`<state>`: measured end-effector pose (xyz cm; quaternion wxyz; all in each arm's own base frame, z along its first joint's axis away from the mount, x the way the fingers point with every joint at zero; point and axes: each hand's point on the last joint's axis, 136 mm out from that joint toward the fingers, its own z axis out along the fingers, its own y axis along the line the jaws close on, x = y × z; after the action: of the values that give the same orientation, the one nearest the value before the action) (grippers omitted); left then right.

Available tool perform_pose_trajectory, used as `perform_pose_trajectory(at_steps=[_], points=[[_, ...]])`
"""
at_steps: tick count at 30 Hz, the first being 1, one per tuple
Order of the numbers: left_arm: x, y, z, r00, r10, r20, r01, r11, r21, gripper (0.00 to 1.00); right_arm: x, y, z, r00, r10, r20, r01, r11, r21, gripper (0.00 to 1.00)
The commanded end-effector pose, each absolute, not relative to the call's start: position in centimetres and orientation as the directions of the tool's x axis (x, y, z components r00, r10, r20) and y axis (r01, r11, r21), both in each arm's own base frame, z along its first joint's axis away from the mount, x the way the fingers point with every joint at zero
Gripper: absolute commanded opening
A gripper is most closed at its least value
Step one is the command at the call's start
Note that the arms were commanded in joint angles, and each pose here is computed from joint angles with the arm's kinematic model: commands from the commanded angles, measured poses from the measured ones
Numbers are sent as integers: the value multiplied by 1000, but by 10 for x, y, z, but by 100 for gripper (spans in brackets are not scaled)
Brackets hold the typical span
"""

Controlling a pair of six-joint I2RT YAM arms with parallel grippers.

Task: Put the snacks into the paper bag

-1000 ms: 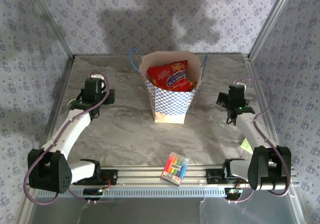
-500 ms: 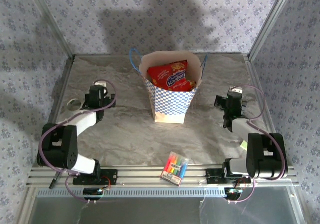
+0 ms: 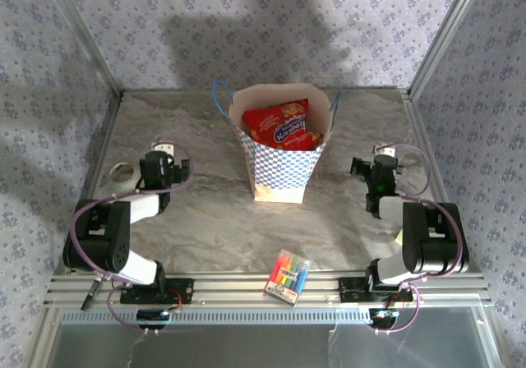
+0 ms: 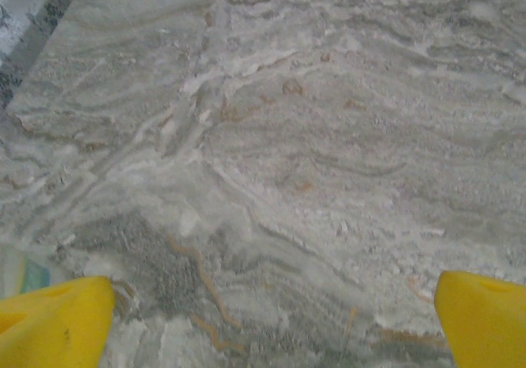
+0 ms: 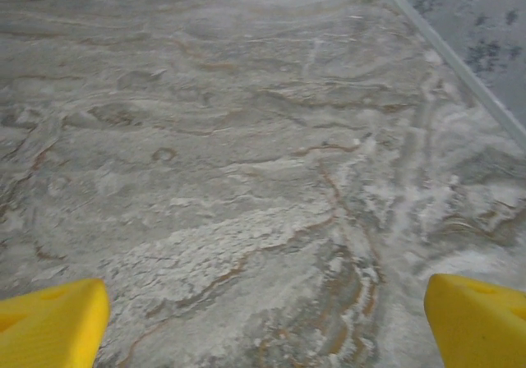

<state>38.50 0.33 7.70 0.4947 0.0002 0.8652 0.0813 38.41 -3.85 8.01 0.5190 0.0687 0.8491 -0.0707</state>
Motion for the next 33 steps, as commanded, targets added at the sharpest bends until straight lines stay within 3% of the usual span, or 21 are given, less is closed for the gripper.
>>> perform_pose_trajectory(at_steps=[1, 9, 33], points=[[398, 5, 101, -392, 46, -919, -80, 993, 84, 100, 390, -20, 85, -403, -27, -915, 81, 995, -65, 100], [398, 15, 88, -380, -35, -924, -67, 998, -10, 100, 390, -15, 80, -413, -14, -910, 21, 999, -25, 100], [398, 14, 89, -381, -28, -924, -65, 998, -4, 100, 390, -16, 80, -414, -12, -910, 24, 999, -24, 100]])
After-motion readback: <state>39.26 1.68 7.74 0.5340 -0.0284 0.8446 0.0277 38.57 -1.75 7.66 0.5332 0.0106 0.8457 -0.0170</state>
